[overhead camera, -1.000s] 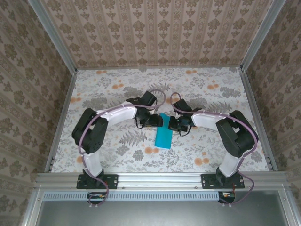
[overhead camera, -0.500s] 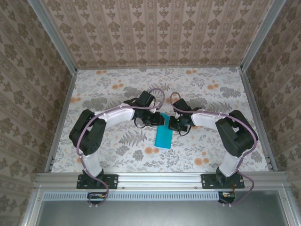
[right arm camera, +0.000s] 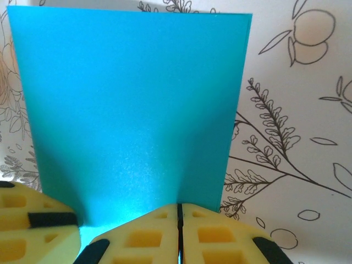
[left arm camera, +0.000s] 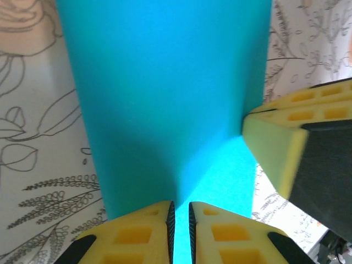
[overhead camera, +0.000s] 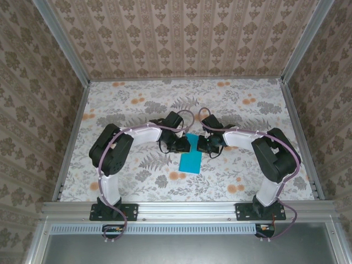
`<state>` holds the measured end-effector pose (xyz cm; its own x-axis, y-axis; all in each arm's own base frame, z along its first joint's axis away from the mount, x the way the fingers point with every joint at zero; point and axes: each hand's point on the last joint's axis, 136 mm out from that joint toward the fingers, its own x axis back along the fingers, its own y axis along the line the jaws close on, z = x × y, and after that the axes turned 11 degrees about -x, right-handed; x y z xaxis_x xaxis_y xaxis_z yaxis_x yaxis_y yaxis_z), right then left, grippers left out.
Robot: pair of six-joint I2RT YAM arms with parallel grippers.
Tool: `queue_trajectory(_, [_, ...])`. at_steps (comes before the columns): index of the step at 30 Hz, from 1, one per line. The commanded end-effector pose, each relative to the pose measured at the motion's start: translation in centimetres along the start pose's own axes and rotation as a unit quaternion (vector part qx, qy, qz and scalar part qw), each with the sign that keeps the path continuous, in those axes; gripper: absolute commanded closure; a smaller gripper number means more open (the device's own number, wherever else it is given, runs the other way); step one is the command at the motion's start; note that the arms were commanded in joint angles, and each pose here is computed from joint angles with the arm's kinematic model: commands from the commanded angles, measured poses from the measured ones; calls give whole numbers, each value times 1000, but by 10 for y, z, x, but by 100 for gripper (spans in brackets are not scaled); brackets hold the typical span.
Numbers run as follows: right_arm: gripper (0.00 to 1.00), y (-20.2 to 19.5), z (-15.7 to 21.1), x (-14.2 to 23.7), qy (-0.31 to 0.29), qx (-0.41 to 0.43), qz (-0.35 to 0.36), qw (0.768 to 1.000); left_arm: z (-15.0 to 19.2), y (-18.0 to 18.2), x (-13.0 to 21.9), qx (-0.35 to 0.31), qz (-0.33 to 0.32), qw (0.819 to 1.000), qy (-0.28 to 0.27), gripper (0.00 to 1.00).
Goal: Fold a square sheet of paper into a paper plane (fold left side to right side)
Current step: First fold the square sheet of paper in half at the center of the table, then hold the square sheet of paper at the center of the table.
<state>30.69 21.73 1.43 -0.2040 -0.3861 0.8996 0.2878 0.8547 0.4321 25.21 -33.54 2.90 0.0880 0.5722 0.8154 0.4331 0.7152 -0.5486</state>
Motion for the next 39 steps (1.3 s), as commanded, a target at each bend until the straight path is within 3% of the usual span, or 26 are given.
queue_trajectory(1, [91, -34, 14, -11, 24, -1, 73, 997, 19, 20, -8, 7, -33, 999, 29, 84])
queue_trajectory(14, [91, -37, 16, -11, 26, -1, 79, 997, 31, 39, 19, 21, -57, 998, 12, 92])
queue_trajectory(23, [91, -34, 16, -11, 27, -1, 72, 997, -5, -11, 44, -38, 13, 997, -68, 91])
queue_trajectory(30, [91, -33, 16, -11, 27, 0, 69, 997, -5, -16, 15, -36, 32, 998, -48, 90])
queue_trajectory(39, [91, -28, 16, -11, 26, 2, 55, 998, 9, 0, -2, -23, 2, 1000, -15, 90])
